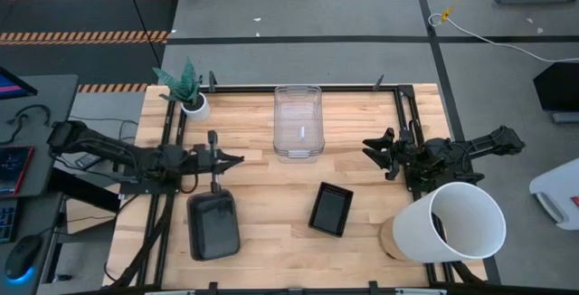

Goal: Stack baskets by color
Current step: Return to Home Position

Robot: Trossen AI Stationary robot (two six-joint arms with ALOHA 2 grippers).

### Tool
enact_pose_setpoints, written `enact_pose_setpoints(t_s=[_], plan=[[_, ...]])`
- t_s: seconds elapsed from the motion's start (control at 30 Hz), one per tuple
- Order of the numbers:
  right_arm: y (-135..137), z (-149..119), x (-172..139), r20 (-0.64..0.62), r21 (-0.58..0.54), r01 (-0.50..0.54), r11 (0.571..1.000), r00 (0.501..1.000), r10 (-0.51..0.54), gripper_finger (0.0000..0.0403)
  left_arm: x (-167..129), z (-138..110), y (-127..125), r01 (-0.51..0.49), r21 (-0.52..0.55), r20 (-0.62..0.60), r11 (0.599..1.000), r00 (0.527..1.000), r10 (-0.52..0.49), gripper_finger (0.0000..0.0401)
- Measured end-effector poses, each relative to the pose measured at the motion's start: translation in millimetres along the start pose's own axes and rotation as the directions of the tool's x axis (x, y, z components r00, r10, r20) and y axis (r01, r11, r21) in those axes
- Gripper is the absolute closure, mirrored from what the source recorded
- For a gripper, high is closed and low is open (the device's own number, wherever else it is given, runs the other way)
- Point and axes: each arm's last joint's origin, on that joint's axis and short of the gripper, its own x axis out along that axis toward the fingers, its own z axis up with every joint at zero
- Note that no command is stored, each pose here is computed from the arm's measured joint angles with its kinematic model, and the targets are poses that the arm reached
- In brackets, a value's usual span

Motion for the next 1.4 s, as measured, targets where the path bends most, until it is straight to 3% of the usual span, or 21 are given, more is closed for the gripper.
enact_pose_setpoints(t_s=[0.23,0.4,0.7,1.03,1.13,1.23,1.3,1.4], plan=[[0,0,0,0.000,0.000,0.000,1.000,1.000,0.000,0.0214,-18,-23,4,-0.067,0.027,0.187,0.997,0.980,0.061,0.0397],[0,0,0,0.000,0.000,0.000,1.000,1.000,0.000,0.0214,-24,-26,5,-0.085,0.061,0.172,0.994,0.982,0.074,0.0395],[0,0,0,0.000,0.000,0.000,1.000,1.000,0.000,0.0214,-36,-32,5,0.067,0.096,0.106,0.993,0.991,-0.078,0.0397],[0,0,0,0.000,0.000,0.000,1.000,1.000,0.000,0.0214,-56,-33,5,0.309,0.046,0.147,0.950,0.939,-0.312,0.0398],[0,0,0,0.000,0.000,0.000,1.000,1.000,0.000,0.0214,-61,-33,5,0.350,-0.007,0.162,0.937,0.925,-0.344,0.0395],[0,0,0,0.000,0.000,0.000,1.000,1.000,0.000,0.0214,-63,-35,5,0.369,-0.144,0.148,0.918,0.925,-0.349,0.0386],[0,0,0,0.000,0.000,0.000,1.000,1.000,0.000,0.0214,-62,-36,5,0.375,-0.265,0.136,0.888,0.927,-0.351,0.0380],[0,0,0,0.000,0.000,0.000,1.000,1.000,0.000,0.0214,-62,-38,5,0.367,-0.451,0.116,0.813,0.928,-0.355,0.0373]])
